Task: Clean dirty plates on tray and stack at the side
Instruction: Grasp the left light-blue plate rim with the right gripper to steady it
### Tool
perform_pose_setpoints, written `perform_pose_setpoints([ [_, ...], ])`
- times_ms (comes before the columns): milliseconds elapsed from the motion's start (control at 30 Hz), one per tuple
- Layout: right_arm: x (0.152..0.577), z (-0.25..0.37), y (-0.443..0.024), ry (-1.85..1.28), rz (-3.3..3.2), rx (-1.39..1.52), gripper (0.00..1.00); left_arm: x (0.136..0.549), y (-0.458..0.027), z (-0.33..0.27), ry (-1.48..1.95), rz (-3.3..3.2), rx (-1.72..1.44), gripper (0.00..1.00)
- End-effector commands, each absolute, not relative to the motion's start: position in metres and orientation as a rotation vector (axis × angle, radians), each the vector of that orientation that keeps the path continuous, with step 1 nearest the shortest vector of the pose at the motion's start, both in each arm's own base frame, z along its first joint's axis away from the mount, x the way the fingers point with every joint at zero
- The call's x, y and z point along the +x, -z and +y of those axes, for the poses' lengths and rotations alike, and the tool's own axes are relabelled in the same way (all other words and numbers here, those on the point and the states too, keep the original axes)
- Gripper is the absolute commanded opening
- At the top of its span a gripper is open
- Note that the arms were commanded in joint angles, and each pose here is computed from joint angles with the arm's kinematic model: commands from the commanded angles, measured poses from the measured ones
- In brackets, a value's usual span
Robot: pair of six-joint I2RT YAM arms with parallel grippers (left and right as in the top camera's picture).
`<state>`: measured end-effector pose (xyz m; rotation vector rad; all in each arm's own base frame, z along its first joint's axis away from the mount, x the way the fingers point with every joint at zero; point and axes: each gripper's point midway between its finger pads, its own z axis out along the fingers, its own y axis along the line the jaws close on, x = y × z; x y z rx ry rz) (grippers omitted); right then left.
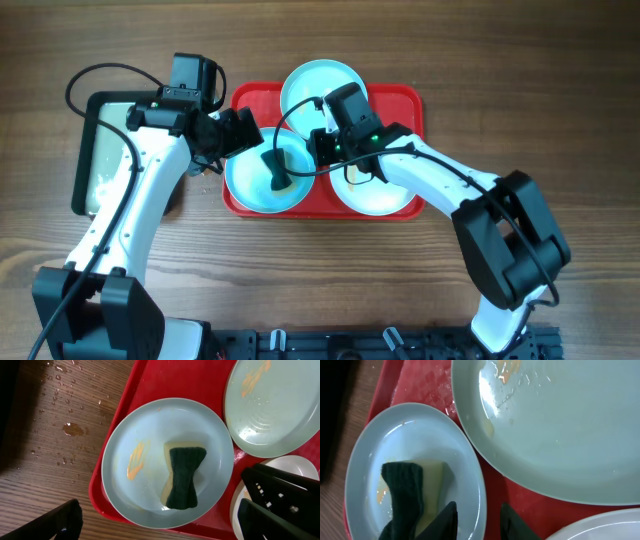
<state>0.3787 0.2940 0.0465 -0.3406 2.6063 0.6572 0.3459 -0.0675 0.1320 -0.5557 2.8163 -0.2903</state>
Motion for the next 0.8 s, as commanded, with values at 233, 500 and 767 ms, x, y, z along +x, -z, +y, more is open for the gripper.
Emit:
perform_pose_setpoints([
  [233, 0.375, 0.294, -0.006, -0.632, 2.686, -0.347, 0.18, 0.337, -0.112, -0.072, 0.297, 2.852, -0.548, 0.96],
  [500, 0.373, 0.292, -0.003, -0.630, 2.699, -0.333, 0.16, 0.338, -0.082, -0.104, 0.517, 2.834, -0.471, 0.92],
  [767, 0.365, 0.297, 0.011, -0.671, 2.737, -0.321, 0.16, 0.334, -0.072, -0.126, 0.551, 2.831, -0.377, 0.89],
])
